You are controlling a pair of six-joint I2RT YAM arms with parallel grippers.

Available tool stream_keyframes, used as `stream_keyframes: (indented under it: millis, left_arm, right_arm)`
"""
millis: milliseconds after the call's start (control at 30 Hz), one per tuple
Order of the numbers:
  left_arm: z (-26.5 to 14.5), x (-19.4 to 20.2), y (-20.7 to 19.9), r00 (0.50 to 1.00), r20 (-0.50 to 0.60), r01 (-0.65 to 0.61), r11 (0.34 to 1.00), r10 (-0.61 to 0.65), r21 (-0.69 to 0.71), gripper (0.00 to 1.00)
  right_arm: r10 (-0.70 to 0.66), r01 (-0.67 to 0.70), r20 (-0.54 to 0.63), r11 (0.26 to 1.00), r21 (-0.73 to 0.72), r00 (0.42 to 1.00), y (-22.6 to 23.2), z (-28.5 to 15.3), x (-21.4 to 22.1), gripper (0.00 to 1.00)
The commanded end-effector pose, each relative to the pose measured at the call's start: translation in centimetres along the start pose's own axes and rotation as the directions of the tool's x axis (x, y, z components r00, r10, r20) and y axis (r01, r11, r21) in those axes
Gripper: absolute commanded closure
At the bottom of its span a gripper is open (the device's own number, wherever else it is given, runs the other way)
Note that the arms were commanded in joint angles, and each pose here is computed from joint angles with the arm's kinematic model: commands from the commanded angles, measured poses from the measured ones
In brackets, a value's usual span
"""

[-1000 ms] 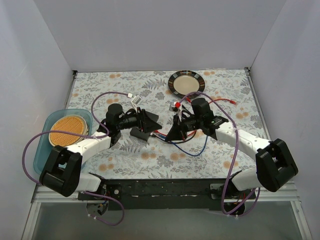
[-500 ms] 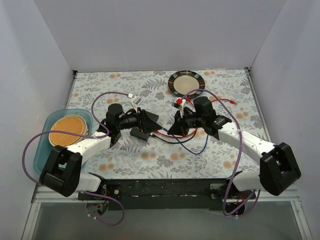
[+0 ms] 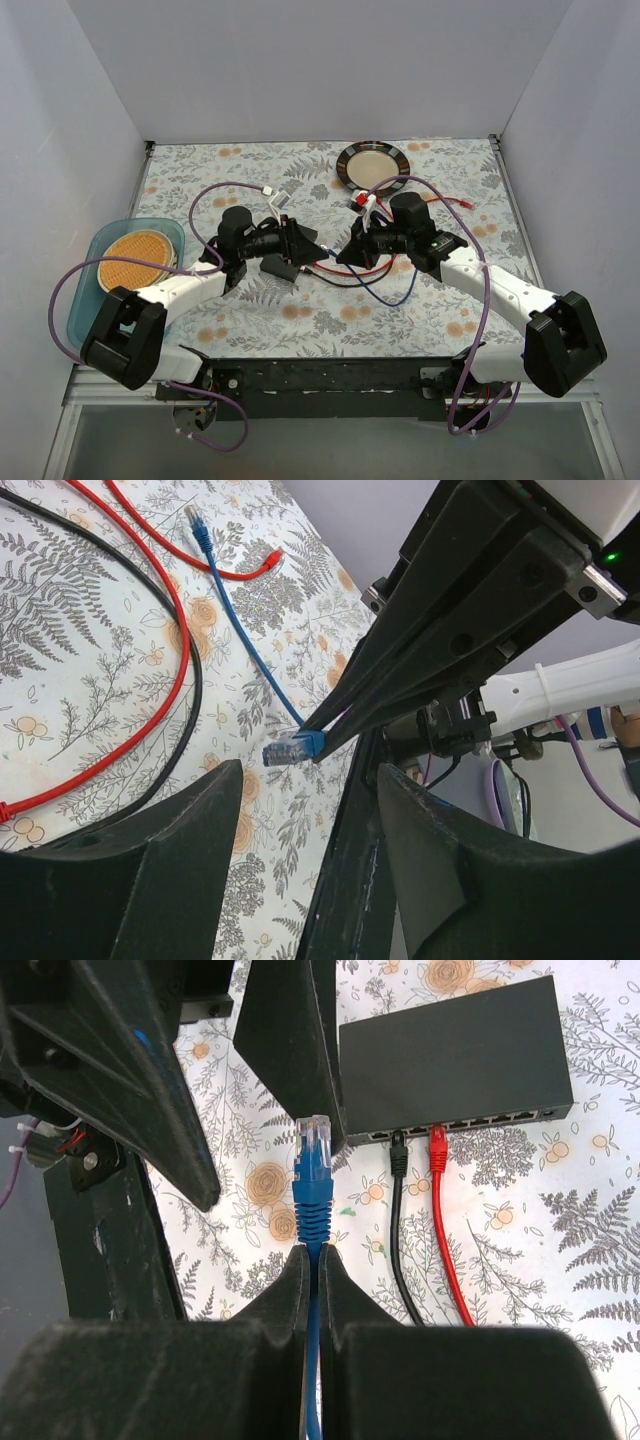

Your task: Insert the plug into the switch port

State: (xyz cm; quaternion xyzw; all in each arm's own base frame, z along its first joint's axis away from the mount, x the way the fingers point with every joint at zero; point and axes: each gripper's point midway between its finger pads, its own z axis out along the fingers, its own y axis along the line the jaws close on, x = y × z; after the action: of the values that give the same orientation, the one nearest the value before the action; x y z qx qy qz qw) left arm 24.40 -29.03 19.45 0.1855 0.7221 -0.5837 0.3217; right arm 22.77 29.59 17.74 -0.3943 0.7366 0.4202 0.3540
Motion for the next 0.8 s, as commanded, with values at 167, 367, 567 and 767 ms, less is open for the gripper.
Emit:
stream_keyframes:
  millis: [167, 367, 567, 767]
  left_arm:
    - [1.3, -1.5, -0.8, 0.999, 0.016, -0.030, 0.999, 0.030, 0.013, 0.52]
    - [1.5, -1.3, -0.9, 1.000, 0.007, -0.031, 0.999, 0.030, 0.023, 0.75]
    - [1.5, -1.1, -1.2, 0.999, -0.006, -0.035, 0.999, 0.035, 0.034, 1.00]
    - [1.0, -1.4, -1.2, 0.997, 0.015, -0.074, 0.997, 0.073, 0.007, 1.00]
  right_arm:
    - [-0.030, 0.032, 0.054, 0.999, -0.041, 0.998, 1.0, -0.1, -1.1, 0.99]
    - [-0.029, 0.031, 0.049, 0.999, -0.040, 0.998, 1.1, 0.0, -0.8, 0.99]
    - [-0.032, 0.033, 0.060, 0.999, -0.020, 0.998, 0.9, -0.1, -1.3, 0.99]
    - [-0.059, 0.061, 0.069, 0.998, -0.025, 0.996, 1.1, -0.5, -2.5, 0.51]
